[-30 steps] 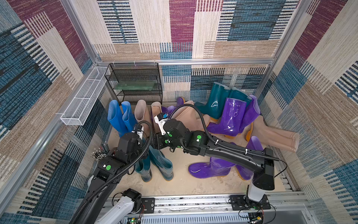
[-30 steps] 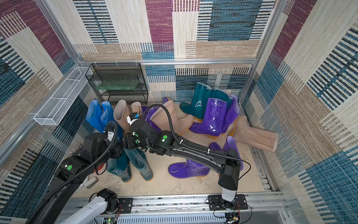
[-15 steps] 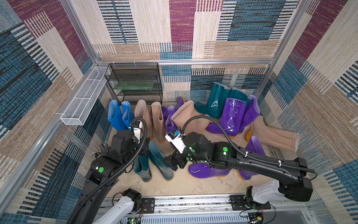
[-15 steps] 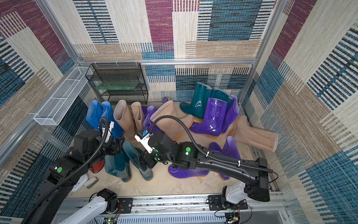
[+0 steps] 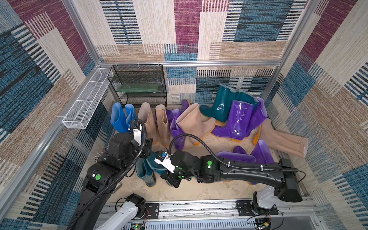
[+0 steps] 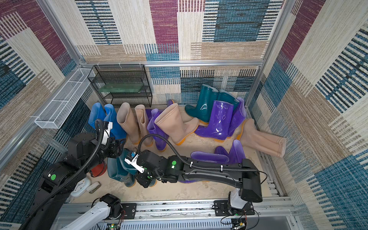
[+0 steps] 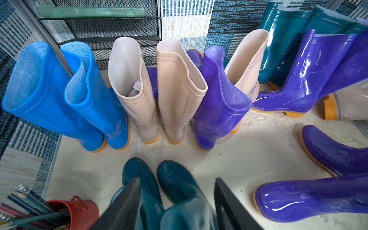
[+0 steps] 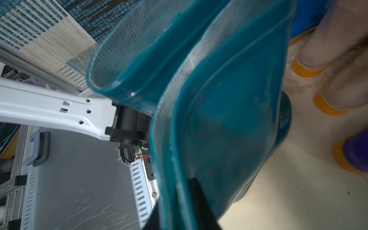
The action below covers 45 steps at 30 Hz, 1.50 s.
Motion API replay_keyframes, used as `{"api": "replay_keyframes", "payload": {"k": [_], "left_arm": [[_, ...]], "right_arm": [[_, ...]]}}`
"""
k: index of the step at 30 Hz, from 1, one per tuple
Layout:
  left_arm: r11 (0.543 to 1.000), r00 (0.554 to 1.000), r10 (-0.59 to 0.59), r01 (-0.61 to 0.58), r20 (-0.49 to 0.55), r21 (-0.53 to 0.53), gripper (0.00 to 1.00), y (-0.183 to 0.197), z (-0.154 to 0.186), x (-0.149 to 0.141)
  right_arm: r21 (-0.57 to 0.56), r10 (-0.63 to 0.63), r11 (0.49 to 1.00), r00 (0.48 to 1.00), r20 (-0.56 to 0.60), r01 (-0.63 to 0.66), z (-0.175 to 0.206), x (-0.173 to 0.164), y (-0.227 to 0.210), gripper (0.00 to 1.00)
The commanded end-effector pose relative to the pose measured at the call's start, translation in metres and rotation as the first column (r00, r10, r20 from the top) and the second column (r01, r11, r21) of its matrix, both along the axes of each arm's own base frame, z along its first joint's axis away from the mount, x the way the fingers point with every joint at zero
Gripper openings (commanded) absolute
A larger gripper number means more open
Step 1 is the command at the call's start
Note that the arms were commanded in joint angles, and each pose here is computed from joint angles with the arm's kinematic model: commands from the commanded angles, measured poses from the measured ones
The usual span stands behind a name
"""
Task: Match and arrange rain boots in pairs
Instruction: Adjust the rain boot at the center of the board, then pick up the rain boot at the center of the board.
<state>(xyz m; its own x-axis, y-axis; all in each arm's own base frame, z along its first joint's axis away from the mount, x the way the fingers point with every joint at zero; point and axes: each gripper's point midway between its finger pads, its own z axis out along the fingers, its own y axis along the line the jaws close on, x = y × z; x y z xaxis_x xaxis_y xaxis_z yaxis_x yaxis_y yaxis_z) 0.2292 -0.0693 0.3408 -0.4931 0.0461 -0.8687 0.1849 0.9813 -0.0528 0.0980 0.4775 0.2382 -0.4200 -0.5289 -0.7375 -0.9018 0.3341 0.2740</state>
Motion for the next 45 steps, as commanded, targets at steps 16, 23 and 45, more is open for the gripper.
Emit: {"api": "replay_keyframes", "payload": {"k": [16, 23, 45], "left_arm": [[0.997, 0.998, -0.064, 0.064, 0.027, -0.033, 0.62, -0.016, 0.019, 0.009], [0.989, 0.990, -0.140, 0.141, 0.019, -0.052, 0.63, -0.045, 0.031, 0.040], [0.964, 0.942, -0.266, 0.259, -0.207, -0.063, 0.62, -0.118, -0.037, 0.118]], "right_arm": [[0.139, -0.129, 0.983, 0.989, 0.077, 0.118, 0.060, 0.040, 0.006, 0.68], [0.211, -0.507, 0.859, 0.833, 0.220, 0.467, 0.122, 0.132, -0.087, 0.91], [0.081, -0.800, 0.589, 0.595, -0.078, 0.804, 0.042, 0.376, -0.168, 0.38]]}}
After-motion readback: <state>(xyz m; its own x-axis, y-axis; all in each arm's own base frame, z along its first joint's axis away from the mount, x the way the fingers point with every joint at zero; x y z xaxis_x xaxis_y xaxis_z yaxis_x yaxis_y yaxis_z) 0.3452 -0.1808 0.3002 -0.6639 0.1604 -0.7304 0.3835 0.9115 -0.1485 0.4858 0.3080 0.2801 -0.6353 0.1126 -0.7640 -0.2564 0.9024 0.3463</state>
